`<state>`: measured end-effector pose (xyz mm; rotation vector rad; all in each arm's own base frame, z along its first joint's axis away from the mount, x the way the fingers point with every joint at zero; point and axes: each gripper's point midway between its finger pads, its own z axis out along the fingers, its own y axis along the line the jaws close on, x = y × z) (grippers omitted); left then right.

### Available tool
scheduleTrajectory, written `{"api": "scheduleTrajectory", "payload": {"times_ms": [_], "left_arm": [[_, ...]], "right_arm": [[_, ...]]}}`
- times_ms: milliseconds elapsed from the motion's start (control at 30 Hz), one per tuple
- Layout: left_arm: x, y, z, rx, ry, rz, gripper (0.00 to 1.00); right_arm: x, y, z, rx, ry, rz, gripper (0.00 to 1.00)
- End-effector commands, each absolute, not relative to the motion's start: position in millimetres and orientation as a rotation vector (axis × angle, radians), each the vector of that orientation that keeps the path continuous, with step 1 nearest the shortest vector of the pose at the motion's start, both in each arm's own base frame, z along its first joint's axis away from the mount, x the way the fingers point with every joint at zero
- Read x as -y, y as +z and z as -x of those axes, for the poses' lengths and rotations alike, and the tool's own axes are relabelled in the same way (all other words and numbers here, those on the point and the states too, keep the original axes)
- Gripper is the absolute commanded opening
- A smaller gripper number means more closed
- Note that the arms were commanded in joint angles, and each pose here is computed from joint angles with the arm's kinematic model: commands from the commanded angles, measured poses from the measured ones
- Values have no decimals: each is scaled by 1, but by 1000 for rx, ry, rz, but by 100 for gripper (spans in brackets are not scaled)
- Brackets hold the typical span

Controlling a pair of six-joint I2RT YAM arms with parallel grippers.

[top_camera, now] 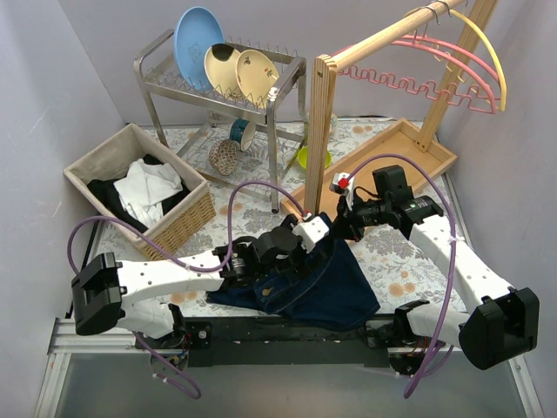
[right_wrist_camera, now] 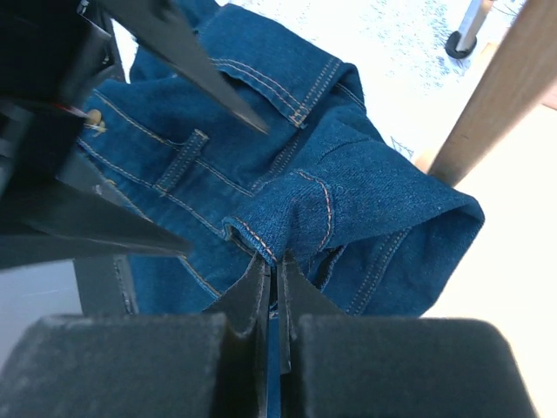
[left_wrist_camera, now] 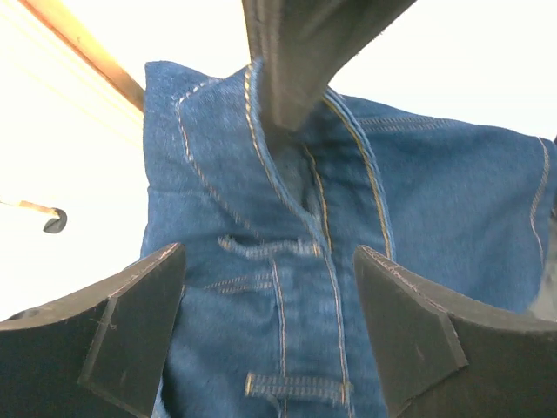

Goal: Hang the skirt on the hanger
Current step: Move the skirt to the center of the board

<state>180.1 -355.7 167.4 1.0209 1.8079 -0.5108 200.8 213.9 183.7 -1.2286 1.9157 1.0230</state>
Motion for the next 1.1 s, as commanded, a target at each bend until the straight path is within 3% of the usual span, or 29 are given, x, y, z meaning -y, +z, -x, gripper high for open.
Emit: {"api": "scheduleTrajectory", "payload": {"times_ms": [0, 200, 433, 567, 600, 667, 700, 833, 1067], "left_arm": [[369, 173, -196, -1823, -523, -838, 76], [365, 155, -207, -1890, -453, -729, 71], [338, 138, -211, -1966, -300, -680, 54], [332, 139, -200, -1999, -340, -709, 32], [331, 142, -196, -2003, -363, -716, 21], [328, 142, -191, -2015, -378, -726, 12], [327, 145, -189, -2015, -389, -723, 2], [322, 161, -179, -2018, -476, -706, 0], [320, 197, -160, -2052, -698, -543, 0]], "right_arm": [[-221, 209, -200, -1831, 1074, 1229, 1], [-221, 210, -199, -1826, 1072, 1228, 1], [-216, 208, -205, -1842, 1027, 1198, 1], [-214, 204, -208, -1862, 1004, 1182, 1], [-214, 204, -208, -1859, 1002, 1182, 1], [-213, 201, -205, -1869, 1011, 1186, 1], [-213, 199, -203, -1865, 1017, 1198, 1], [-214, 194, -194, -1849, 1059, 1242, 2], [-227, 183, -174, -1824, 1100, 1338, 27]]}}
